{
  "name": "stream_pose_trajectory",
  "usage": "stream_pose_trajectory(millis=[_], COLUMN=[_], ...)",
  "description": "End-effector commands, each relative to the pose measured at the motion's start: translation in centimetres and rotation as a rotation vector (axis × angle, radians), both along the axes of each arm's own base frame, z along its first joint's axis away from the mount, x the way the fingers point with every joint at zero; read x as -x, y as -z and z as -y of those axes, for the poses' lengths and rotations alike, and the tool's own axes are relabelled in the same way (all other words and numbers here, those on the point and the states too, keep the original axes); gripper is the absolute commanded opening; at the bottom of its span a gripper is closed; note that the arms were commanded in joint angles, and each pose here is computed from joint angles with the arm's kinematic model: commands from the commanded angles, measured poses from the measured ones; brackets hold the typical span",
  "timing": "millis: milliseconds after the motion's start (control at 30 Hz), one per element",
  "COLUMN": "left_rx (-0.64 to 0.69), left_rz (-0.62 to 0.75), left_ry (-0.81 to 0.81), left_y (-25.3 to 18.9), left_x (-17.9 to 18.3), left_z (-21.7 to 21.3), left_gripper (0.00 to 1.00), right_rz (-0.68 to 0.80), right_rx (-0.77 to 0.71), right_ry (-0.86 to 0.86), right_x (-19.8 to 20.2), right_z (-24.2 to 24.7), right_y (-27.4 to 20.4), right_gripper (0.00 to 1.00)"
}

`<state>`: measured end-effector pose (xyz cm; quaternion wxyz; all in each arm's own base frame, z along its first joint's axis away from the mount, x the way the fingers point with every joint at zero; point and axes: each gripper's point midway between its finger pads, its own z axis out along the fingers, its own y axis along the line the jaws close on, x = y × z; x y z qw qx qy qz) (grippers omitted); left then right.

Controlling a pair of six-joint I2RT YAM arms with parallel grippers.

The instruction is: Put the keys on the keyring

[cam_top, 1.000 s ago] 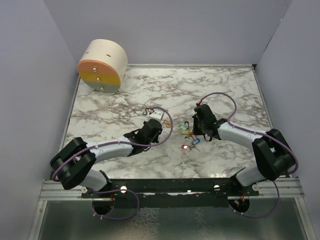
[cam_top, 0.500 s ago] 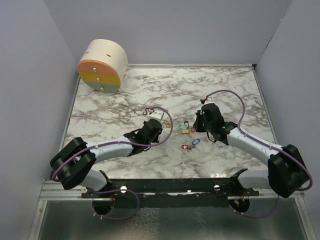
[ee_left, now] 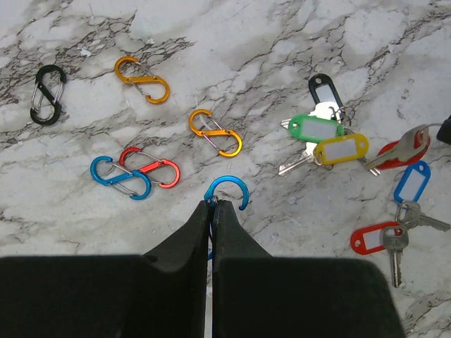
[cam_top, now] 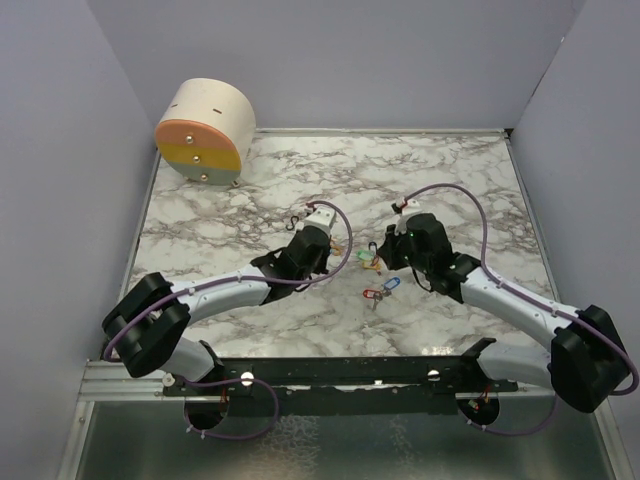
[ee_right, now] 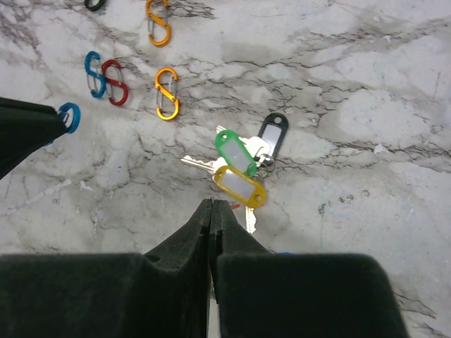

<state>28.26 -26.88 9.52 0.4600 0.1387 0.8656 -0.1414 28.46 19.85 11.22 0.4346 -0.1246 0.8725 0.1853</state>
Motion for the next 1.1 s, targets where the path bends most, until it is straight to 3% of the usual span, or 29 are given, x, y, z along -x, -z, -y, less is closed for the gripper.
stream_pose_trajectory(millis=[0,467,1067], left_rx=[0.050,0.056,0.076], left_rz=[0.011,0.001,0.008], left_ry=[0.055,0.136,0.162], left_y=[-1.5,-1.4,-2.2], left_x=[-0.1,1.2,1.5], left_z=[2.2,5.7,6.6], left_gripper=[0.00,0.00,0.00], right_rz=[0.079,0.155,0.156], right_rx=[-0.052,-0.081,-0.063], right_ry=[-0.131,-0.241,-0.284], right_x=[0.7,1.9,2.3], right_z=[-2.8,-6.2,-7.4], right_y=[-1.7,-2.2,-1.4], right_gripper=[0.01,0.01,0.01])
